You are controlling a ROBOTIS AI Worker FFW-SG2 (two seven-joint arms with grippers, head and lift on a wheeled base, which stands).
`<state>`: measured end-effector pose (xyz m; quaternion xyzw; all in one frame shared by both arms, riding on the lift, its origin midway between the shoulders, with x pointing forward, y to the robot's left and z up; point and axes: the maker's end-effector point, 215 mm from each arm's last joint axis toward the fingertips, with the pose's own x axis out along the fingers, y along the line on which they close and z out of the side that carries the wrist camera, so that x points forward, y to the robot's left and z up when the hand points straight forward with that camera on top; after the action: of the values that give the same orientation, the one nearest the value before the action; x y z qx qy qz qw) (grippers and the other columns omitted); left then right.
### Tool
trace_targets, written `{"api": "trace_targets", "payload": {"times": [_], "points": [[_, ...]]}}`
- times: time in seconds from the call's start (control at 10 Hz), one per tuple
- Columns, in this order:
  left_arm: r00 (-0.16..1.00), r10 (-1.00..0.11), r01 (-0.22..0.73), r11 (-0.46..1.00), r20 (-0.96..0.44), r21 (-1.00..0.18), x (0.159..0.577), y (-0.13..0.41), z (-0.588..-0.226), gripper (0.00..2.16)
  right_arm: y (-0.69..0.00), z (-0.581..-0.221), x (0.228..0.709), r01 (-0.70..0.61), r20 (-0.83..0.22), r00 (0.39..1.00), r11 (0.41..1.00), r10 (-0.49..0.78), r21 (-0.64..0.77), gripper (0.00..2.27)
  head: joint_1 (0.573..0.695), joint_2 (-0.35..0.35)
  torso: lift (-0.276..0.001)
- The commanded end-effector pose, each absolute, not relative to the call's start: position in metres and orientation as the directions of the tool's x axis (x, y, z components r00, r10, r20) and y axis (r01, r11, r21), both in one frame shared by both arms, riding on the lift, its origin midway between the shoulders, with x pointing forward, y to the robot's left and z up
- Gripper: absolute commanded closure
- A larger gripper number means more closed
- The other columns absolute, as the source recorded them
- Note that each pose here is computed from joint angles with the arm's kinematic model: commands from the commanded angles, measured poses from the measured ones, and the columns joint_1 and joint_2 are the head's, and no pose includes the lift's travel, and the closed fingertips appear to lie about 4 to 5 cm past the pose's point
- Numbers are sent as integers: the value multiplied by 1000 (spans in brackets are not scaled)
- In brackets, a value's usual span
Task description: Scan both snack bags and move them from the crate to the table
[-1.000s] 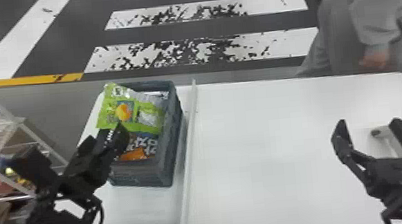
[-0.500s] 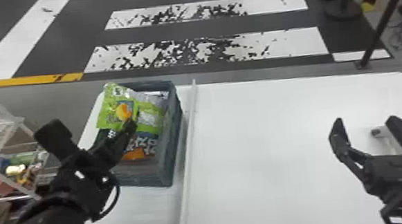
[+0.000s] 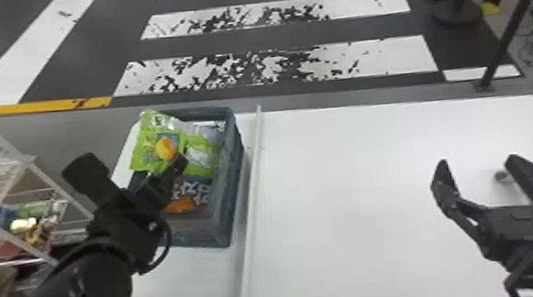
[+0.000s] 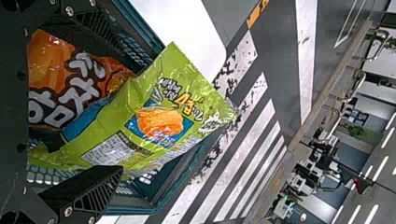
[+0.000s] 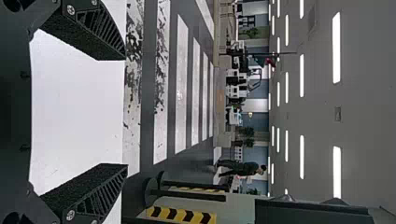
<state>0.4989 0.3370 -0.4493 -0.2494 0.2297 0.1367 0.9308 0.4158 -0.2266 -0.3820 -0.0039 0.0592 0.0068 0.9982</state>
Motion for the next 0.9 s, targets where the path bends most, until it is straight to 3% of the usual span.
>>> {"api": "trace_targets", "payload": {"times": [0.0,0.8], "points": [[851,151,-389,824,-503,-411,510,343,-453,140,-225,-381,414,-20,-122,992,1000,19,-10,113,695,132,-35],[817,159,-440,794,-554,-420,546,344,-484,188,-226,-378,405,-39,-131,991,999,35,-23,120,695,139,-35]]}}
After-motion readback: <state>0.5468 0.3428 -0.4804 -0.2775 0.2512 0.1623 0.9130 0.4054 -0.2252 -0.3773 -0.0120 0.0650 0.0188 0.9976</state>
